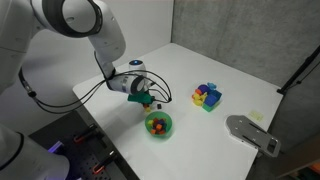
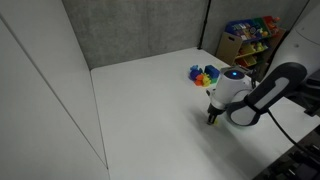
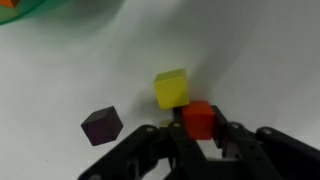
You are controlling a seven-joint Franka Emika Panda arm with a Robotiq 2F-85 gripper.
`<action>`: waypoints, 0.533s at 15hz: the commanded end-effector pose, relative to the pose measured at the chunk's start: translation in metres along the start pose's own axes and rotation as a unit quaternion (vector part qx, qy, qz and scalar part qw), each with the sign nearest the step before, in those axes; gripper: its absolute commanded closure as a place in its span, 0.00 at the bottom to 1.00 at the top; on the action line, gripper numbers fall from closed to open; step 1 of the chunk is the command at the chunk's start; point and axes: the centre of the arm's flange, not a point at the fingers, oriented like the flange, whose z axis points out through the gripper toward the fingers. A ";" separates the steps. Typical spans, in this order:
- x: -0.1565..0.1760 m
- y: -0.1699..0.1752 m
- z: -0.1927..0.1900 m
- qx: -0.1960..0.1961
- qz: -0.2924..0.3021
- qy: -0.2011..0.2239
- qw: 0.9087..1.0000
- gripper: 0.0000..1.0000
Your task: Pick up the small orange block and put it in the green bowl
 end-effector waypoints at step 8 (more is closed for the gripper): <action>0.010 0.049 -0.104 -0.019 0.062 -0.028 0.997 0.89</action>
